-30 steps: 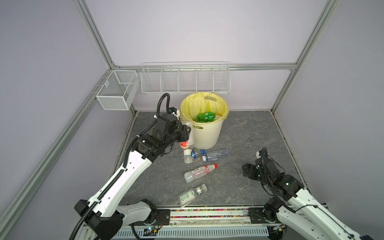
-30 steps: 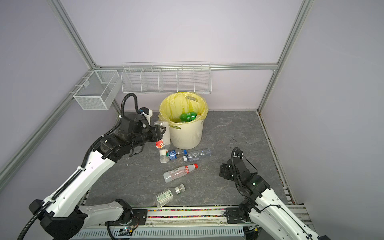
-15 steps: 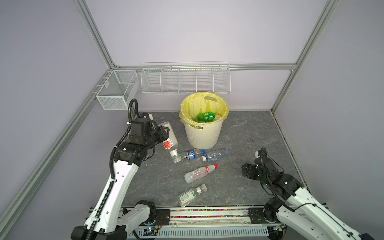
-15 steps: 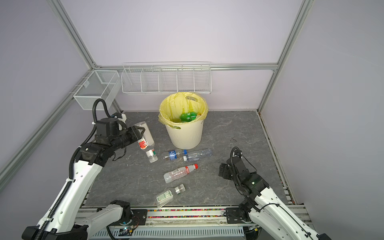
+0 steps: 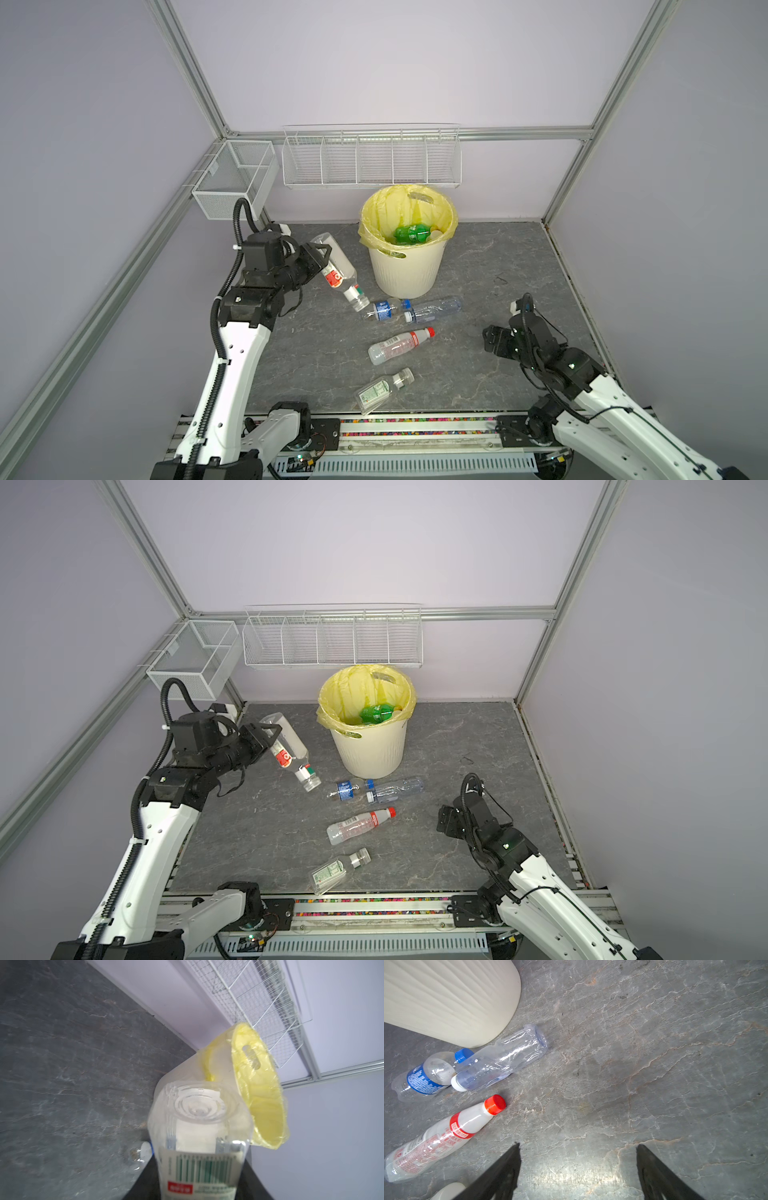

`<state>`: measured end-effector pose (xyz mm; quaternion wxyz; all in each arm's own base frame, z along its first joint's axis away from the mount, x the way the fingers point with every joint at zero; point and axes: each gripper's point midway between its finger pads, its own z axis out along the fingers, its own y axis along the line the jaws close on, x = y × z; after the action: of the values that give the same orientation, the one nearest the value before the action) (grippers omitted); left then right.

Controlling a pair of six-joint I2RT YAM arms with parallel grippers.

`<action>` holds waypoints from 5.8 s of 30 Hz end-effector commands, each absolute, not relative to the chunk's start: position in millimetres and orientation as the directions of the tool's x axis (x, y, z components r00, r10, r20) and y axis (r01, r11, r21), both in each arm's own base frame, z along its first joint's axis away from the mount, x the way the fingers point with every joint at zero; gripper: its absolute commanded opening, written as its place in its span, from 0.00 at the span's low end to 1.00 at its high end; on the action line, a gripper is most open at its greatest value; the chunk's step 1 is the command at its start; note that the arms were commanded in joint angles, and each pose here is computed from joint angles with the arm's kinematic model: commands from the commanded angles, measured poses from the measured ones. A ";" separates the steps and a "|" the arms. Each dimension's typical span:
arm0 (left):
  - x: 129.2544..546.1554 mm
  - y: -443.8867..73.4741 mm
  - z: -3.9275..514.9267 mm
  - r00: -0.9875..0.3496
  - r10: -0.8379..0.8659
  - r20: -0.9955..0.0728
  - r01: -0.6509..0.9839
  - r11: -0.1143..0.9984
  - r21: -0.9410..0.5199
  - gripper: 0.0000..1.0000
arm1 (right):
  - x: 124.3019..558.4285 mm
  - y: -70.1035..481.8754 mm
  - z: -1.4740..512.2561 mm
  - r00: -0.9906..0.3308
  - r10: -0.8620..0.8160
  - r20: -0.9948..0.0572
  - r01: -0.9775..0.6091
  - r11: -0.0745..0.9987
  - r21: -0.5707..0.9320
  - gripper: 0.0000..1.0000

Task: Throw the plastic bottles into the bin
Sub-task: 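Carry the green-label bottle with the left gripper up over the bin, then open the left gripper to drop the green-label bottle into the bin, then draw the left gripper back while the right gripper reaches toward the small square bottle, then lower the right gripper onto the small square bottle's cap and close it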

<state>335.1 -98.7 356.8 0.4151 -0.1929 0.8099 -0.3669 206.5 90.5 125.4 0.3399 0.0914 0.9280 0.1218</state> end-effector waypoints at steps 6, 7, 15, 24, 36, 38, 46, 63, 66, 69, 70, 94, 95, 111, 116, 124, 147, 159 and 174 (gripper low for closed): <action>392.3 -147.3 468.6 -0.521 -0.659 -0.543 0.233 0.502 -0.833 0.40 | 206.1 86.8 128.8 -0.735 0.270 -0.623 0.096 0.950 0.297 0.88; 402.7 -159.7 474.2 -0.524 -0.642 -0.560 0.247 0.515 -0.821 0.40 | 206.0 86.9 128.9 -0.734 0.269 -0.623 0.096 0.950 0.298 0.88; 484.2 -246.7 463.6 -0.559 -0.542 -0.627 0.266 0.600 -0.755 0.83 | 202.6 85.1 130.1 -0.736 0.287 -0.613 0.111 0.945 0.309 0.88; 449.8 -214.0 525.6 -0.448 -0.512 -0.733 0.332 0.666 -0.668 1.00 | 202.4 85.1 139.0 -0.722 0.297 -0.625 0.104 0.940 0.326 0.88; 406.0 -166.6 466.7 -0.509 -0.436 -0.742 0.268 0.739 -0.618 1.00 | 208.6 99.2 139.9 -0.749 0.262 -0.609 0.059 0.941 0.333 0.88; 399.6 -157.2 453.8 -0.502 -0.443 -0.743 0.236 0.757 -0.610 1.00 | 208.9 101.5 137.6 -0.757 0.266 -0.597 0.062 0.939 0.338 0.88; 382.2 -145.2 394.5 -0.558 -0.423 -0.714 0.163 0.788 -0.594 1.00 | 208.1 108.0 131.2 -0.763 0.284 -0.581 0.066 0.928 0.368 0.88; 339.0 -122.7 291.2 -0.658 -0.357 -0.663 0.051 0.857 -0.512 1.00 | 197.4 121.4 115.4 -0.742 0.433 -0.512 0.197 0.871 0.450 0.88; 331.1 -117.3 285.3 -0.665 -0.329 -0.671 0.049 0.877 -0.479 1.00 | 192.8 124.8 114.4 -0.735 0.444 -0.513 0.218 0.871 0.441 0.88; 324.0 -109.9 274.3 -0.675 -0.320 -0.665 0.023 0.892 -0.451 1.00 | 187.5 131.2 109.2 -0.705 0.526 -0.475 0.274 0.820 0.502 0.88; 321.7 -110.7 269.5 -0.682 -0.317 -0.658 0.024 0.891 -0.454 1.00 | 186.7 135.8 108.1 -0.698 0.546 -0.463 0.278 0.803 0.526 0.88; 287.9 -49.9 199.5 -0.755 -0.294 -0.585 -0.169 0.951 -0.260 1.00 | 148.4 239.2 107.6 -0.747 0.545 -0.381 0.375 0.819 0.434 0.89; 287.6 -48.9 198.5 -0.755 -0.296 -0.586 -0.172 0.951 -0.259 1.00 | 147.2 244.5 106.8 -0.749 0.549 -0.370 0.375 0.812 0.446 0.89; 281.6 -44.5 203.7 -0.734 -0.299 -0.610 -0.175 0.951 -0.255 1.00 | 121.3 297.9 97.9 -0.723 0.640 -0.262 0.489 0.741 0.459 0.89; 279.5 -42.3 208.8 -0.716 -0.301 -0.630 -0.175 0.951 -0.255 1.00 | 109.3 322.7 84.9 -0.731 0.646 -0.220 0.509 0.731 0.454 0.89; 277.8 -42.3 204.2 -0.729 -0.297 -0.617 -0.178 0.952 -0.248 1.00 | 98.8 340.3 63.0 -0.691 0.706 -0.158 0.592 0.677 0.438 0.89; 275.7 -45.5 205.8 -0.729 -0.297 -0.617 -0.162 0.950 -0.265 1.00 | 90.0 358.7 21.6 -0.569 0.822 -0.024 0.739 0.524 0.424 0.91; 275.2 -46.0 205.5 -0.729 -0.296 -0.618 -0.159 0.950 -0.267 1.00 | 101.1 347.8 15.6 -0.510 0.860 -0.028 0.762 0.467 0.448 0.87; 274.8 -44.5 205.2 -0.727 -0.298 -0.619 -0.166 0.950 -0.263 1.00 | 114.6 348.5 4.3 -0.506 0.862 -0.022 0.773 0.465 0.432 0.68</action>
<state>281.4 -47.7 209.8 0.3550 -0.1265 0.9206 -0.1020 120.6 362.7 31.3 0.1836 0.2852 0.9199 0.1968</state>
